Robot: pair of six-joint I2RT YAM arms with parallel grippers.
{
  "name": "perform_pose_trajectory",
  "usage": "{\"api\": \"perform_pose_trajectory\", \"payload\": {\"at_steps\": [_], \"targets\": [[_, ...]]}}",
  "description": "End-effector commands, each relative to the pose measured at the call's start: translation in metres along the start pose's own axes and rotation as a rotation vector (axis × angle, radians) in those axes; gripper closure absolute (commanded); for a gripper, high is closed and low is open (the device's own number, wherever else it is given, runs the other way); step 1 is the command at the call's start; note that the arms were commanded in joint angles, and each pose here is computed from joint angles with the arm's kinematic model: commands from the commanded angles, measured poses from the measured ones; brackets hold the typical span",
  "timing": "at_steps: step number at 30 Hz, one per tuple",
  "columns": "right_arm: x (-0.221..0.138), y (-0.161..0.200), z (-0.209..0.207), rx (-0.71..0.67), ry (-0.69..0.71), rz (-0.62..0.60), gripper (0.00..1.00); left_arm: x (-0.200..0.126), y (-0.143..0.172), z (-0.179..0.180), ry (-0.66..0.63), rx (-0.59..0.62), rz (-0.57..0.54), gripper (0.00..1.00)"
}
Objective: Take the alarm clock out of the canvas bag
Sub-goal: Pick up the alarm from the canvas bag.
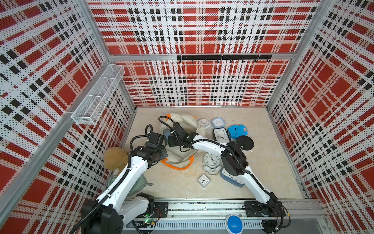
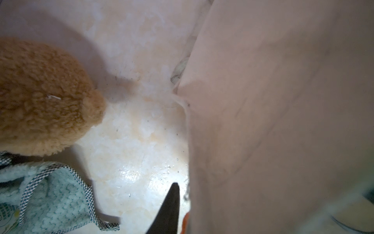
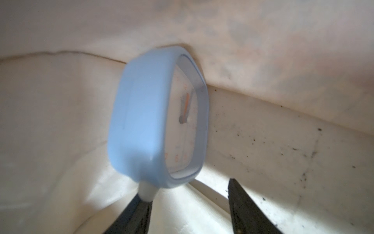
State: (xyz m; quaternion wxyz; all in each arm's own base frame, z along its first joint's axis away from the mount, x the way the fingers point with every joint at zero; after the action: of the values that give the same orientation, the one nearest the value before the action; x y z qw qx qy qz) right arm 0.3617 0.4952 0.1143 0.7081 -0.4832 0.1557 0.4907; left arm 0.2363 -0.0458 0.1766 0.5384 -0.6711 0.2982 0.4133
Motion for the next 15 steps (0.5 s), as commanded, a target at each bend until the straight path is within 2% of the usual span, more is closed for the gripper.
{"api": "perform_pose_trajectory", "payload": {"at_steps": [1,8,15], "targets": [[-0.033,-0.028,0.035,-0.049,-0.116,-0.119,0.33,-0.001,-0.001,0.005,-0.038,0.007,0.015,0.76],[-0.038,-0.037,0.055,-0.061,-0.156,-0.149,0.25,-0.003,-0.003,0.004,-0.033,0.009,0.011,0.77],[-0.013,-0.034,0.044,-0.025,-0.101,-0.125,0.21,-0.004,-0.002,0.004,-0.031,0.014,0.019,0.77]]}}
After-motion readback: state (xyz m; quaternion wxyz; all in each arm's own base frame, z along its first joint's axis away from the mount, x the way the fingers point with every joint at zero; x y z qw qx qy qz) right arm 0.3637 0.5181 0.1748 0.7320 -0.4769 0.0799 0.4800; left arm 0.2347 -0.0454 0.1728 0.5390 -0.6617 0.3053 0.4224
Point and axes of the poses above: each gripper's point midway between its finger pads, its own x axis out along the fingers, its own z axis along the line the jaws close on, y = z × x, the point moved 5 cm from there along -x, back along the fingers, and after that the axes turned 9 degrees about x, right-handed, at the moved point
